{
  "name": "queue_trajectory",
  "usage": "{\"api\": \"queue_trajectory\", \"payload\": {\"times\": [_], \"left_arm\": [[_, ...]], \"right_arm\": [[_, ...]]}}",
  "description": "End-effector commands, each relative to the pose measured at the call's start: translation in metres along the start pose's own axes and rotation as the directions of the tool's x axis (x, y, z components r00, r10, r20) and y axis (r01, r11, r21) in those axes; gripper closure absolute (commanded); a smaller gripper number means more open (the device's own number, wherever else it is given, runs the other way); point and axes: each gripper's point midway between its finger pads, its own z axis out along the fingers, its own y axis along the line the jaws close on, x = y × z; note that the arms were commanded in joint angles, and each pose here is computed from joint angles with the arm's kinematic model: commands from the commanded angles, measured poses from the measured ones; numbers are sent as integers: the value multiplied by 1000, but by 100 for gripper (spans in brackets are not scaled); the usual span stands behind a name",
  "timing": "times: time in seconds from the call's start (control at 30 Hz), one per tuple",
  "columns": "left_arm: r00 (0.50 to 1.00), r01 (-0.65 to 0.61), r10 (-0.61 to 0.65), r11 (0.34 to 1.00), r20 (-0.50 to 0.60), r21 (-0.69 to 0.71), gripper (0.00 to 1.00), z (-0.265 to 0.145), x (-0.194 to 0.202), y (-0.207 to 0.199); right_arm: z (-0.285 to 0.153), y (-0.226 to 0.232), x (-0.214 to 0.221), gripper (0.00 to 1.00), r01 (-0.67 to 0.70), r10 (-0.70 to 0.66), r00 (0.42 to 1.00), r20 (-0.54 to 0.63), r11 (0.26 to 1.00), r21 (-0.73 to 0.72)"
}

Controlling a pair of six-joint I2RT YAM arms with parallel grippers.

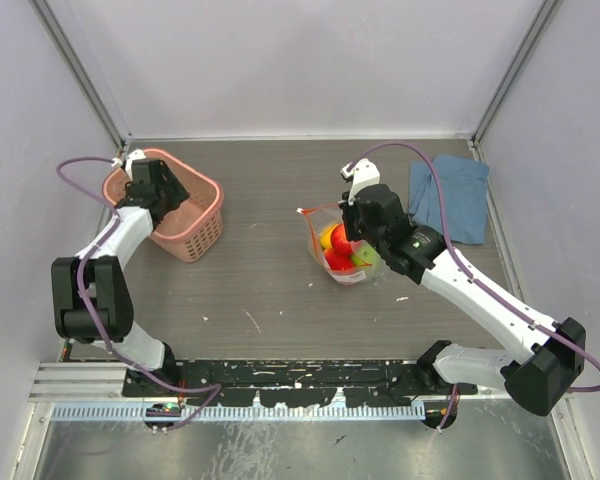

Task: Place the food in the zip-top bag and seal the zipper
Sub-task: Pick up the fake fruit from the bin, then place the fake fruit in the zipper food storage bag.

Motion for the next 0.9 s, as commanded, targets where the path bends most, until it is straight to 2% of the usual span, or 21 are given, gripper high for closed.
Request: {"api": "queue_trajectory", "payload": {"times": [0.0, 0.5, 0.7, 0.87], "left_arm": [[998, -22, 16, 995, 57, 96, 65, -31, -20, -19], [993, -104, 78, 933, 88, 346, 67, -111, -16, -70], [987, -146, 98, 870, 124, 470, 67, -156, -12, -99], [982, -187, 137, 783, 129, 593, 67, -196, 7, -133]], "right_arm": [[-6, 1, -35, 100, -27, 27, 995, 100, 1000, -3], [-8, 1, -56, 100, -52, 51, 987, 154, 999, 0], [-10, 0, -63, 100, -69, 68, 983, 168, 998, 5], [-9, 3, -64, 100, -78, 78, 982, 174, 997, -5]]}}
